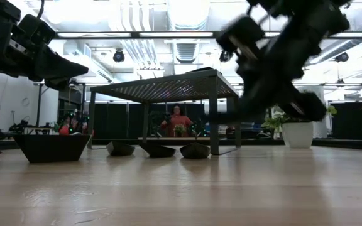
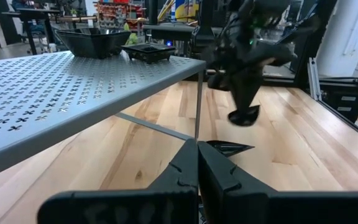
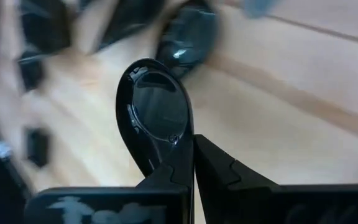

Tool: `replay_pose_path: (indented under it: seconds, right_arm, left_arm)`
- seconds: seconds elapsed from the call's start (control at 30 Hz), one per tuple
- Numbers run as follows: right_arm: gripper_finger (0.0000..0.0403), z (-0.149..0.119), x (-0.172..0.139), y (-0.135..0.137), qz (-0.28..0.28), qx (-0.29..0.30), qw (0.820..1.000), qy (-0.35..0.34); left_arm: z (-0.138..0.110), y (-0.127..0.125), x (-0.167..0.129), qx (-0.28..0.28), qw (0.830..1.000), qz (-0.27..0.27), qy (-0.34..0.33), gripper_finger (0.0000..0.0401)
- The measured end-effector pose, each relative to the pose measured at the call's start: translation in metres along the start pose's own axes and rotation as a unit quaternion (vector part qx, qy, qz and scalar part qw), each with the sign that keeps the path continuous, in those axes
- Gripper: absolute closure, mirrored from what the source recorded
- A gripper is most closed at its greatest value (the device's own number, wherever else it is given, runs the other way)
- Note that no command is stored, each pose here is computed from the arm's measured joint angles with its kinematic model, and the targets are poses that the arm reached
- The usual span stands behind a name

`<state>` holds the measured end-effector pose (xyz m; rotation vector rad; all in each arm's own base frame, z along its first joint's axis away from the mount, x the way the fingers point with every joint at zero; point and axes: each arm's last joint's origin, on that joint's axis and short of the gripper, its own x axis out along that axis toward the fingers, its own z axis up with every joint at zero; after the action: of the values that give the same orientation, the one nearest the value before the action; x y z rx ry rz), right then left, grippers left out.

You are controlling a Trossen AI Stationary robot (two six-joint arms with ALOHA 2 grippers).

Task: Pick & Place Mini shaped plates
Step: Put the right drop shaped plate on the shelf

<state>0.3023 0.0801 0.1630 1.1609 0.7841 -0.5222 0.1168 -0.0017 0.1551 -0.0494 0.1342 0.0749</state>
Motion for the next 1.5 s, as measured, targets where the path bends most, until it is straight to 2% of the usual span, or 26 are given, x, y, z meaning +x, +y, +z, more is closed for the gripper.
replay_pose_path:
  seconds: [0.33, 0.5, 0.73, 1.17, 1.33, 1.5]
  right_arm:
    - [0.0394, 0.013, -0.027, 0.07, 0.093, -0.061, 0.994, -0.019]
    - [0.0394, 0.028, -0.05, 0.098, 0.08, -0.097, 0.991, -0.047]
    - [0.0394, 0.069, -0.078, 0.122, 0.061, -0.132, 0.985, -0.094]
    - [0.0394, 0.152, -0.099, 0.115, 0.045, -0.116, 0.98, -0.153]
    - [0.0394, 0.168, -0.097, 0.107, 0.037, -0.102, 0.982, -0.156]
    - [0.0394, 0.176, -0.08, 0.11, 0.038, -0.106, 0.982, -0.153]
  left_arm:
    - [0.0, 0.0, 0.0, 0.0, 1.0, 0.0, 0.001, 0.0401]
    - [0.0, 0.0, 0.0, 0.0, 1.0, 0.0, 0.001, 0.0401]
    - [0.0, 0.0, 0.0, 0.0, 1.0, 0.0, -0.001, 0.0401]
    - [0.0, 0.0, 0.0, 0.0, 1.0, 0.0, 0.0, 0.0401]
    - [0.0, 0.0, 0.0, 0.0, 1.0, 0.0, 0.001, 0.0401]
    - [0.0, 0.0, 0.0, 0.0, 1.0, 0.0, 0.001, 0.0401]
